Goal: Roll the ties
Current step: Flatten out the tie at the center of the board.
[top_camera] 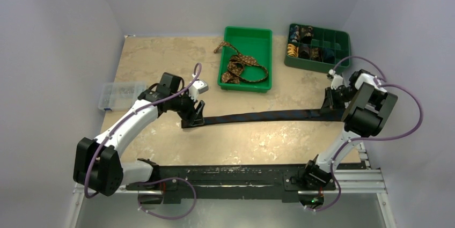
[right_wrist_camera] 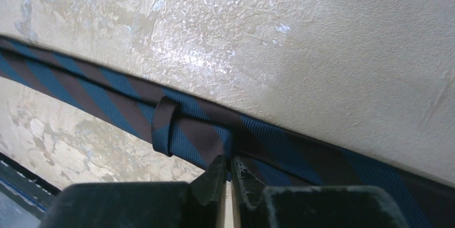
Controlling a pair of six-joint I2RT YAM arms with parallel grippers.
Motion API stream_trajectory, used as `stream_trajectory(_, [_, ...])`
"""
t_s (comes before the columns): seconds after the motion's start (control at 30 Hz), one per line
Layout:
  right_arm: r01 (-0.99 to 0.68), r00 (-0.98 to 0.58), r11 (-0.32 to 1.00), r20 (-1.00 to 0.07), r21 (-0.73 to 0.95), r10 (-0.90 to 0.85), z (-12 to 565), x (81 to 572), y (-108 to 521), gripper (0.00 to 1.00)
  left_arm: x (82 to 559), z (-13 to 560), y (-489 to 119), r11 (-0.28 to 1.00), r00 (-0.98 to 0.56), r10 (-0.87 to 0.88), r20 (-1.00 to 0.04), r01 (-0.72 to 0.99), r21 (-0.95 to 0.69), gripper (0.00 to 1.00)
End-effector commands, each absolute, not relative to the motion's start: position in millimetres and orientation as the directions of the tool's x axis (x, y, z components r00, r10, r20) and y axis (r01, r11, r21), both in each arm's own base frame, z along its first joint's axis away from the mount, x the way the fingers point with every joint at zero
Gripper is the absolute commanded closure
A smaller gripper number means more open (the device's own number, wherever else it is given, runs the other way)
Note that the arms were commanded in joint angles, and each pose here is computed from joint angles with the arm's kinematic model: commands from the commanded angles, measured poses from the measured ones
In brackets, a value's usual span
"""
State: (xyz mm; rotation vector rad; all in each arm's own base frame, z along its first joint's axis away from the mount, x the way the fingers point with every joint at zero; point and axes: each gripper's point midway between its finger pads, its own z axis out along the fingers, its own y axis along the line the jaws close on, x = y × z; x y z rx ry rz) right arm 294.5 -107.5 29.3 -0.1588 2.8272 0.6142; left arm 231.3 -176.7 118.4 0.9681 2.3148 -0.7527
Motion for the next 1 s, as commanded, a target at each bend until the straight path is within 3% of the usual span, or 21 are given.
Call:
stream_trajectory(0.0, [-0.149,-0.966,0.915,-0.253,0.375,-0.054,32.0,298.4,-113.4,1.00,240.5,131.2,-183.5,0.579,-0.596,0.437,-0.673,0.760,-0.296,0.36])
stream_trajectory(0.37, [-0.106,-0.951,0.967,-0.307,0.233,-0.030,53.1,299.9,-159.9,1.00,239.9,121.7,-175.9,0.556,-0.556,0.509,-0.657,0.795,-0.243,0.35])
stream_trajectory(0.57, [-0.058,-0.946,0.976,-0.323,0.208,0.012,52.4,306.9,-178.3,1.00,242.0,111.8,-169.9,0.416,-0.341,0.678,-0.651,0.908,-0.043,0.32])
stream_trajectory(0.7, [-0.037,-0.953,0.977,-0.301,0.209,0.028,44.0,306.6,-180.7,1.00,242.7,103.3,-178.0,0.247,-0.139,0.775,-0.616,0.964,0.094,0.31])
stream_trajectory(0.97, [-0.019,-0.951,0.983,-0.305,0.183,0.038,39.4,310.5,-190.0,1.00,255.8,81.8,-200.7,0.081,0.037,0.815,-0.579,0.981,0.178,0.25])
